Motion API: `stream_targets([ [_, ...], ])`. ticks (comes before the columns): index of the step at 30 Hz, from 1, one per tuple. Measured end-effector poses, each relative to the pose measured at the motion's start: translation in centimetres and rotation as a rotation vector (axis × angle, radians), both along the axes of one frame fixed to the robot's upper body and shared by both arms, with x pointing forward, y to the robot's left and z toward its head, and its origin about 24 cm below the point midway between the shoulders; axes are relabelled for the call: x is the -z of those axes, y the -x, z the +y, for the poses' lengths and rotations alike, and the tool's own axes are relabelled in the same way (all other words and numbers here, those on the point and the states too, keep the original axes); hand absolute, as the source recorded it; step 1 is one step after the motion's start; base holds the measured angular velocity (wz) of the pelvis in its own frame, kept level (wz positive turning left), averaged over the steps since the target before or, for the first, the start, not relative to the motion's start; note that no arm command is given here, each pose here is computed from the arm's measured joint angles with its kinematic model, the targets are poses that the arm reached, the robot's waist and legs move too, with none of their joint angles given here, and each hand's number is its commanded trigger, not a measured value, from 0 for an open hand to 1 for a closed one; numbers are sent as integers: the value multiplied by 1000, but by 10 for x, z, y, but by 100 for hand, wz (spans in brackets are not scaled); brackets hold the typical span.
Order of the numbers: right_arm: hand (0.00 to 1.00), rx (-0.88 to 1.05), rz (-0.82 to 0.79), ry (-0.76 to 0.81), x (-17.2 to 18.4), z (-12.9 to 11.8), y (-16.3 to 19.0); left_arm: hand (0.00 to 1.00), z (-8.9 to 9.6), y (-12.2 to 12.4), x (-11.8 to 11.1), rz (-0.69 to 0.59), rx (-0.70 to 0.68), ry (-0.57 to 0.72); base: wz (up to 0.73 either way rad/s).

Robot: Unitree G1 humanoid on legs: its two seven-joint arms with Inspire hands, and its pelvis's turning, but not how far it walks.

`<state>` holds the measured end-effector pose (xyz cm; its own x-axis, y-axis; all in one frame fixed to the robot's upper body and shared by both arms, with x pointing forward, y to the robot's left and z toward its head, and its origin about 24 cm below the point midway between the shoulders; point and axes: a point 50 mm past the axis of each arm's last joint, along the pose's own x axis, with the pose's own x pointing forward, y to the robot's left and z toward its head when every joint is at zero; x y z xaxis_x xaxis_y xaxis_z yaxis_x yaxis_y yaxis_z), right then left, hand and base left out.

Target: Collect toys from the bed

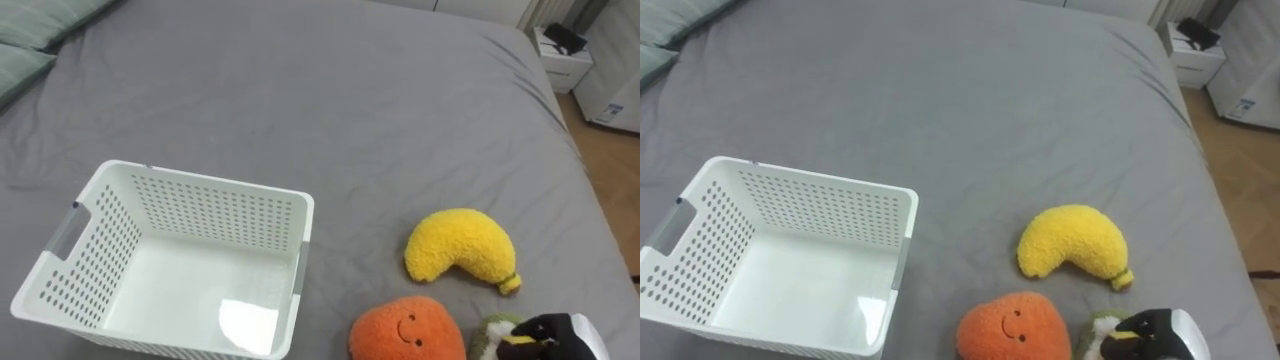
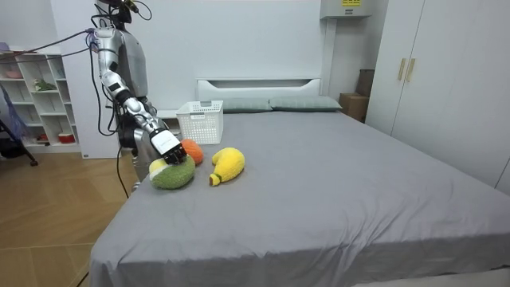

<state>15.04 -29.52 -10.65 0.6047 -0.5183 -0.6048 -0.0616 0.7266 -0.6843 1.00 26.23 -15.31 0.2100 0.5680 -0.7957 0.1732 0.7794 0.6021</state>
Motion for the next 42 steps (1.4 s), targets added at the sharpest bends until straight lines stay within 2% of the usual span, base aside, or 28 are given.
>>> stream_targets([
  [9,100,-21,-31,-9,-6,1,-13,0,0,-9,-1,-44,12,5,-1],
  [14,100,-29,-153,-18,-26,0,-33,0,2,-12,-2,-60,-5,-1,-5],
  [19,100,-89,-388,-5,-70,8,-68,0,5,-10,-2,-53,-20,-12,-2],
  [26,100,-167,-563,11,-109,22,-88,0,5,-18,-3,-77,-19,-16,-4],
  [31,100,-231,-752,26,-154,35,-102,0,7,-19,-4,-99,-81,-13,0],
  [39,100,-324,-938,49,-205,49,-116,0,4,-18,-1,-98,-118,-11,-3],
  [42,100,-378,-960,31,-216,58,-118,0,4,-18,-1,-99,-116,-12,-4],
])
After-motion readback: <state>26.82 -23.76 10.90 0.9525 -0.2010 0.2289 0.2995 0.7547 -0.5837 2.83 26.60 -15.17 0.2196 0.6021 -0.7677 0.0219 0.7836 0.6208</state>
